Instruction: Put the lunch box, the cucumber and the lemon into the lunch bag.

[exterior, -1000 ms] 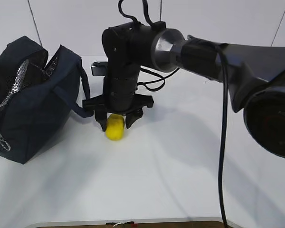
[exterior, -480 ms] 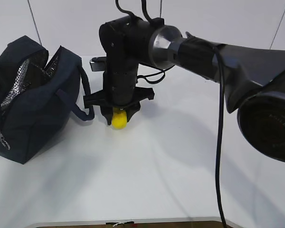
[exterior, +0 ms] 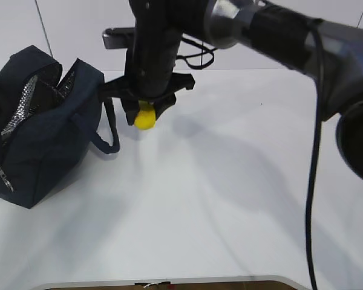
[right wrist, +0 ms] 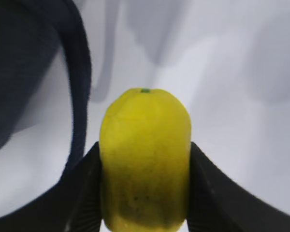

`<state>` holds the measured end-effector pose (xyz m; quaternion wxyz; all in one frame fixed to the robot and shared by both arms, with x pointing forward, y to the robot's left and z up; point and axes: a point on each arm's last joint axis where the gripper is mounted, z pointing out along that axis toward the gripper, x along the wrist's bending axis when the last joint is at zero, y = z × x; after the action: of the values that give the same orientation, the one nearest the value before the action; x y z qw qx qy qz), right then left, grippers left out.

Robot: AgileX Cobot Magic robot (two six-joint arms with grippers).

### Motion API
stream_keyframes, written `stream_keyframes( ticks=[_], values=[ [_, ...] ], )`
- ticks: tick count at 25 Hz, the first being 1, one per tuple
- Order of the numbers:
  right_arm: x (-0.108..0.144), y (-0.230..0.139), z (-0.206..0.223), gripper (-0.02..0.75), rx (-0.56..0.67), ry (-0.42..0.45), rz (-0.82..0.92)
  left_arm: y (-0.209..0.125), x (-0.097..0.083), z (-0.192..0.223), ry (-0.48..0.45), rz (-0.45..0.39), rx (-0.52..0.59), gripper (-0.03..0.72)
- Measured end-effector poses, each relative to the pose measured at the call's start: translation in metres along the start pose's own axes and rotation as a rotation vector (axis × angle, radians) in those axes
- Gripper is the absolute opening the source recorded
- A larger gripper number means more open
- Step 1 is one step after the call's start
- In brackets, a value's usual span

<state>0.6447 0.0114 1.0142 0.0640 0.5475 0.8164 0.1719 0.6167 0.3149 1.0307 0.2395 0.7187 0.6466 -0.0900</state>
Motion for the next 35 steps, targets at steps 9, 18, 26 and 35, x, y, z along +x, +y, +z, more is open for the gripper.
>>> stream_keyframes(
  ticks=[9, 18, 26, 35],
  values=[
    [0.011, 0.004, -0.068, 0.34, -0.096, 0.145, 0.016, 0.0, 0.0, 0.0, 0.001, 0.0, 0.001, 0.008],
    [0.048, 0.019, -0.059, 0.34, -0.223, 0.571, 0.038, 0.003, -0.006, 0.0, -0.069, -0.023, -0.031, 0.008],
    [0.051, 0.024, -0.011, 0.373, -0.236, 0.599, 0.114, 0.005, -0.01, -0.001, -0.115, -0.034, -0.053, 0.008],
    [0.05, 0.024, -0.002, 0.463, -0.226, 0.6, 0.125, 0.005, -0.011, -0.001, -0.118, -0.032, -0.055, 0.008]
  ],
)
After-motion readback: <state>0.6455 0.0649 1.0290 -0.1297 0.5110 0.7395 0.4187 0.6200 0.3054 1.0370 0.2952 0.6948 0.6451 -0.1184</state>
